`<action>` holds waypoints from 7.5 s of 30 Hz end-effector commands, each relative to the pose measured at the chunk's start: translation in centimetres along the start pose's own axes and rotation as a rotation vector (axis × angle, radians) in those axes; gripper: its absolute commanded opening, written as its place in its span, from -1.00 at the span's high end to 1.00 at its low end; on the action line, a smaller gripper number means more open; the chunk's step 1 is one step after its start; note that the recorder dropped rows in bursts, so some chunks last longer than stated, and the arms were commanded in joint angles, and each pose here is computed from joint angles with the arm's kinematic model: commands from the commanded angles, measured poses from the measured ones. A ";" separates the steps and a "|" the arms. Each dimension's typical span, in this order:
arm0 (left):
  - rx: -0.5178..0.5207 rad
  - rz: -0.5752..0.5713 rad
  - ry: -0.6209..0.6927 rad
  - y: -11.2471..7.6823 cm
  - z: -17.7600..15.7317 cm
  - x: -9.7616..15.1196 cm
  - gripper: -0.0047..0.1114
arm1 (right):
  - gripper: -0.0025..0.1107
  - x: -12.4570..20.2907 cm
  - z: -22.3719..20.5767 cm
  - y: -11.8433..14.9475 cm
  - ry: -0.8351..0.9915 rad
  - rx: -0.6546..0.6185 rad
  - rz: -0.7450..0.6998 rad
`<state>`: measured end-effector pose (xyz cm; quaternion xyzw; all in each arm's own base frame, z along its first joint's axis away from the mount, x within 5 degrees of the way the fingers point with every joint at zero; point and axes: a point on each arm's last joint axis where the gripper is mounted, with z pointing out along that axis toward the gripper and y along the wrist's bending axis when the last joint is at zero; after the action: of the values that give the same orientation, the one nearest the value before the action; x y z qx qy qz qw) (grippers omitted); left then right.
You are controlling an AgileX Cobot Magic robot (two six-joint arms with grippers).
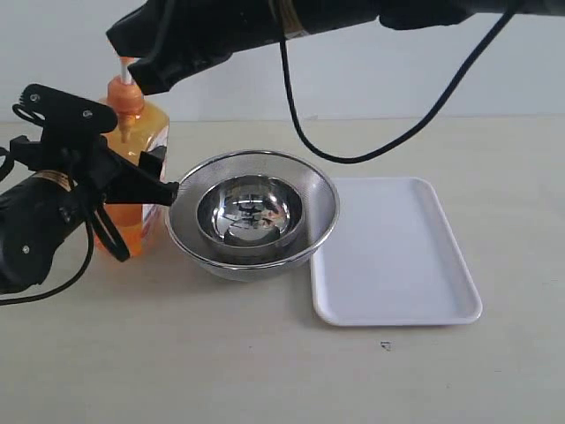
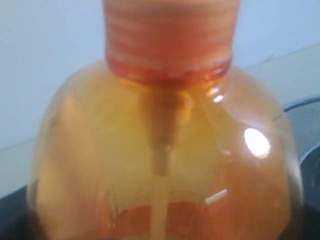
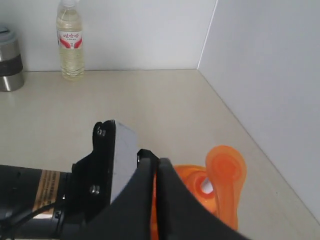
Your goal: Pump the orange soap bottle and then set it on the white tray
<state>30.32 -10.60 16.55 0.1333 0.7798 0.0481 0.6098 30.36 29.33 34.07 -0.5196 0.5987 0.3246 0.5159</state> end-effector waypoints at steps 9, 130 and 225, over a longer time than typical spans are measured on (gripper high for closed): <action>-0.071 0.025 -0.027 0.3 -0.1 -0.5 0.84 | 0.96 2.6 1.8 -1.5 0.063 0.102 0.043; 0.019 0.083 -0.052 -2.1 0.9 -1.4 0.84 | 0.96 6.0 4.5 -2.6 0.136 0.113 -0.045; 0.020 0.082 -0.051 -2.1 0.9 -1.4 0.84 | 0.96 2.5 2.1 -2.9 0.083 0.218 -0.104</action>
<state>30.98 -12.65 16.58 0.1664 0.7731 0.0632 0.6088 34.07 29.85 32.22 -0.5033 0.6171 0.2068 0.5684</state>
